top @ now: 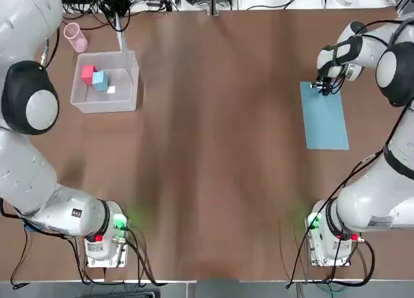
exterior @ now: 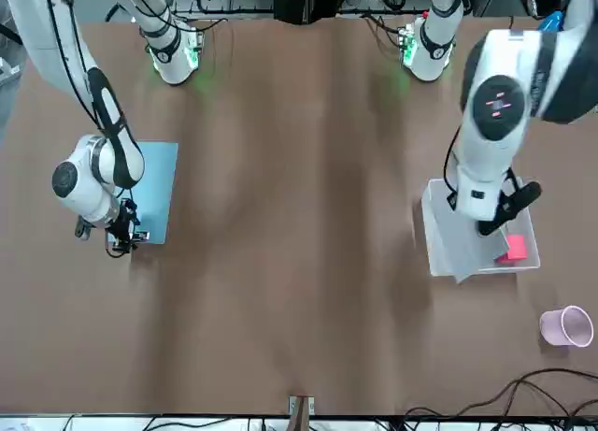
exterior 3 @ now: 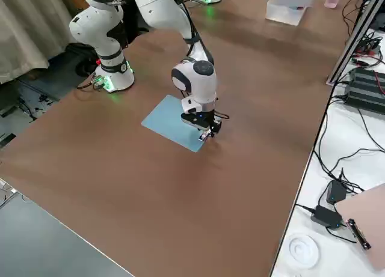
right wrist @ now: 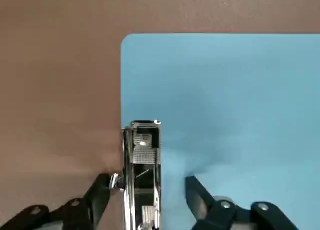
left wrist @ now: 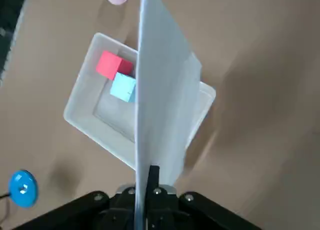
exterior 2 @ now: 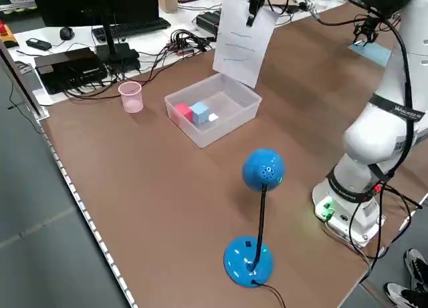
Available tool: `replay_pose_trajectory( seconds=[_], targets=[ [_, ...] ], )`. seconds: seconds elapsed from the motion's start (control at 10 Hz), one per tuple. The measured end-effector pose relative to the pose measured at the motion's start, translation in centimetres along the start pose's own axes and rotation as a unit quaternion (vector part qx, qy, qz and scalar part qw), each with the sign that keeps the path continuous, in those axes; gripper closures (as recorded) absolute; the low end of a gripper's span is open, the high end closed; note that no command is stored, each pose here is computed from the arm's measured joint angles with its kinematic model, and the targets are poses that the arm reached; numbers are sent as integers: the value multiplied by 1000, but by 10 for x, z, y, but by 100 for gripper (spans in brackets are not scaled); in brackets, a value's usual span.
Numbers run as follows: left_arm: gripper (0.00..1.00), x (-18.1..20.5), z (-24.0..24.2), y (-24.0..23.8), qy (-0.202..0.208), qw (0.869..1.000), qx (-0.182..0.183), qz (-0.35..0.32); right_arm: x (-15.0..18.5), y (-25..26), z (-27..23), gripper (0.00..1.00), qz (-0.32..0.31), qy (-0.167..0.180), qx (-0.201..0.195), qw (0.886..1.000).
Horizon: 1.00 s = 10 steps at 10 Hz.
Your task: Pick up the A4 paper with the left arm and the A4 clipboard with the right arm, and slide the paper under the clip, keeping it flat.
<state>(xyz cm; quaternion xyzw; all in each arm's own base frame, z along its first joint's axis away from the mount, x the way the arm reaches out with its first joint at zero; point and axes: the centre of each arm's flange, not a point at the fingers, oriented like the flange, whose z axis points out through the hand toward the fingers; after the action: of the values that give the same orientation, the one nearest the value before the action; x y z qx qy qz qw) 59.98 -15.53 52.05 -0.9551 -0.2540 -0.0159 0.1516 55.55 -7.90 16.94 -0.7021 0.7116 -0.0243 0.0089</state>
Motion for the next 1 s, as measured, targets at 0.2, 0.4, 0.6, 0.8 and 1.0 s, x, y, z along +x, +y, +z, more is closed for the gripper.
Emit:
replay_pose_trajectory(
  seconds=[0.2,0.4,0.6,0.8,1.0],
  targets=[
    [98,18,-16,-34,-30,998,-39,-39,0,-3,-2,47,0,1,6,1000],
    [99,26,-25,-53,-60,993,-71,-66,0,-5,-4,61,0,1,10,1000],
    [99,34,-23,-63,-70,991,-79,-86,-1,-6,-5,71,7,0,9,1000],
    [99,30,-23,-57,-77,986,-77,-125,-9,-9,-8,92,20,-2,7,1000],
    [99,23,-25,-47,-84,981,-77,-159,-25,-21,-25,95,17,-6,16,1000]
  ],
)
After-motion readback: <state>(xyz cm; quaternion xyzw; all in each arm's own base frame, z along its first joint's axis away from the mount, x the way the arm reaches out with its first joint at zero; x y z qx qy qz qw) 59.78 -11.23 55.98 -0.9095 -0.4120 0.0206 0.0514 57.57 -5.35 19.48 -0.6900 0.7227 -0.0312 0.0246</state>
